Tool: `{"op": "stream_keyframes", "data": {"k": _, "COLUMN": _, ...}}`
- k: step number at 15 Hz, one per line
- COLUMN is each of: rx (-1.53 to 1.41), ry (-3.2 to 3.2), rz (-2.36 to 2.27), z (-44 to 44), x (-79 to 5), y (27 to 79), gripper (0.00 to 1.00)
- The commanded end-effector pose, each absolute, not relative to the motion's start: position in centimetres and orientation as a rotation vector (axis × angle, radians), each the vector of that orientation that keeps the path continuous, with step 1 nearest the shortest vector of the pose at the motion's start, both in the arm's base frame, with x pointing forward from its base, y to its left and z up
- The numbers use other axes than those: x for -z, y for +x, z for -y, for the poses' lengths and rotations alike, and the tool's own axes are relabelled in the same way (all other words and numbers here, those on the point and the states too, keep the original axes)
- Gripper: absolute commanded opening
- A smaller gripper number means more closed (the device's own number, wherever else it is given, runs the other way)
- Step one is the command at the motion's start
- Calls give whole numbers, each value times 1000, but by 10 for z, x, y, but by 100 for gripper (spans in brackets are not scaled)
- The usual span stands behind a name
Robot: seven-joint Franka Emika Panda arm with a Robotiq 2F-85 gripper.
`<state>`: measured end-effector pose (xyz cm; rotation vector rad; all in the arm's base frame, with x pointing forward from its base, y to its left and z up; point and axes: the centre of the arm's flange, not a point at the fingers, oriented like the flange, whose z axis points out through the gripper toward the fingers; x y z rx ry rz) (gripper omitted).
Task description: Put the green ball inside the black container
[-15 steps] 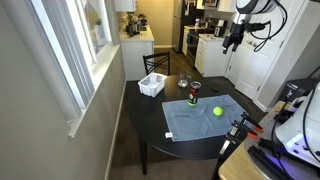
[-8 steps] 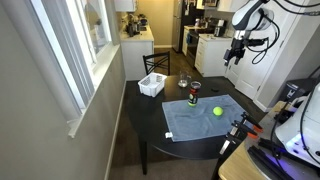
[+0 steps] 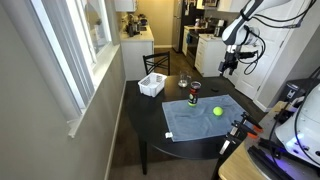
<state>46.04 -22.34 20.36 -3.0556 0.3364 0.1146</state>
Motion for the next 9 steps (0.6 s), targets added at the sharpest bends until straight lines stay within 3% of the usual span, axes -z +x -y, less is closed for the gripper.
{"op": "stream_keyframes", "data": {"k": 1, "rx": -129, "ry": -3054, "rz": -318, "z": 222, "x": -198, "y": 462, "gripper": 100}}
{"op": "stream_keyframes", "data": {"k": 9, "rx": -137, "ry": -3052, "rz": -293, "z": 224, "x": -192, "y": 464, "gripper": 100}}
